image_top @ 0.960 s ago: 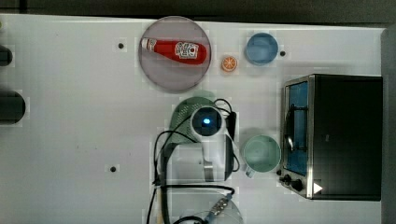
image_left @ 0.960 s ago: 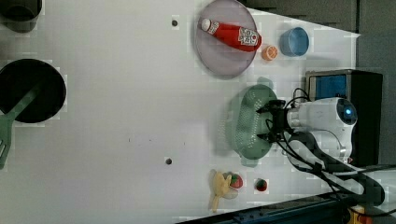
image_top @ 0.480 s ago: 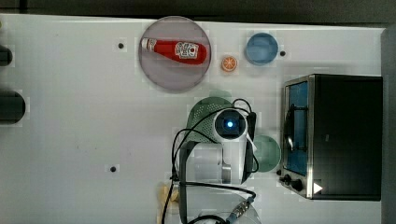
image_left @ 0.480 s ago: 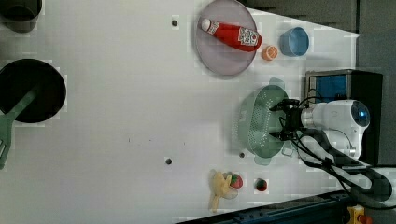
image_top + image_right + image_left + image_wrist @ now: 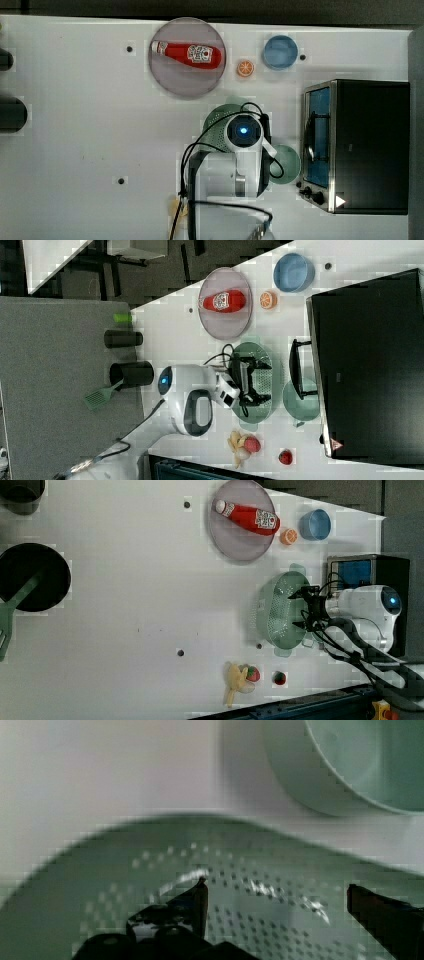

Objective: Drag strainer left to right.

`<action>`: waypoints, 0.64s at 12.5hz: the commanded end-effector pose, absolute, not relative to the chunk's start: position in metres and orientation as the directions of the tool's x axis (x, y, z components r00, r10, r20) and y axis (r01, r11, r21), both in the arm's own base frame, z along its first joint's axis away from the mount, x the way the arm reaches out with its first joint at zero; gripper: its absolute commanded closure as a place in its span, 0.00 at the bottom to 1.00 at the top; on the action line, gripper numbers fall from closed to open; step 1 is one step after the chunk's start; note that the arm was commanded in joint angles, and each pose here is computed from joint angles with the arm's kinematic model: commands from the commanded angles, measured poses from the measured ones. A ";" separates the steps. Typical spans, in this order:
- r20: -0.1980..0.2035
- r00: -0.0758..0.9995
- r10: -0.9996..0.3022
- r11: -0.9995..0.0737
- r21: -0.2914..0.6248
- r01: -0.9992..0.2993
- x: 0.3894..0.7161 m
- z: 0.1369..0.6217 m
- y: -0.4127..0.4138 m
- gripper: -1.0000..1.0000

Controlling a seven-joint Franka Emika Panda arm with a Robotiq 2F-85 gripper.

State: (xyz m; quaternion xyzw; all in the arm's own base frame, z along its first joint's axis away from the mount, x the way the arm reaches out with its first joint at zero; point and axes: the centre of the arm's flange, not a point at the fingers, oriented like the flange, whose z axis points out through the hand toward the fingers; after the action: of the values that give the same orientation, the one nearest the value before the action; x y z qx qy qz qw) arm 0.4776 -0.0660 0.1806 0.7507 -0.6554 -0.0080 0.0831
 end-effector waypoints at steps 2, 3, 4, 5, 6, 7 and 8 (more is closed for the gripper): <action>0.094 0.446 -0.890 -0.441 0.071 -0.895 0.507 0.287 -0.040 0.00; 0.089 0.485 -0.870 -0.480 0.074 -0.874 0.508 0.317 -0.039 0.00; 0.071 0.508 -0.858 -0.505 0.064 -0.861 0.507 0.347 -0.037 0.00; 0.041 0.517 -0.855 -0.515 0.047 -0.856 0.503 0.377 -0.036 0.00; 0.005 0.529 -0.849 -0.528 0.025 -0.849 0.497 0.407 -0.034 0.00; -0.017 0.565 -0.825 -0.565 -0.001 -0.825 0.489 0.436 -0.032 0.00; -0.018 0.606 -0.795 -0.606 -0.021 -0.795 0.482 0.464 -0.032 0.00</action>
State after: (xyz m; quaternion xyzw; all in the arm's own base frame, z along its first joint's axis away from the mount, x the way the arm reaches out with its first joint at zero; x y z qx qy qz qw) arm 0.4729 -0.0341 0.4393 0.8580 -0.5127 -0.0315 0.0052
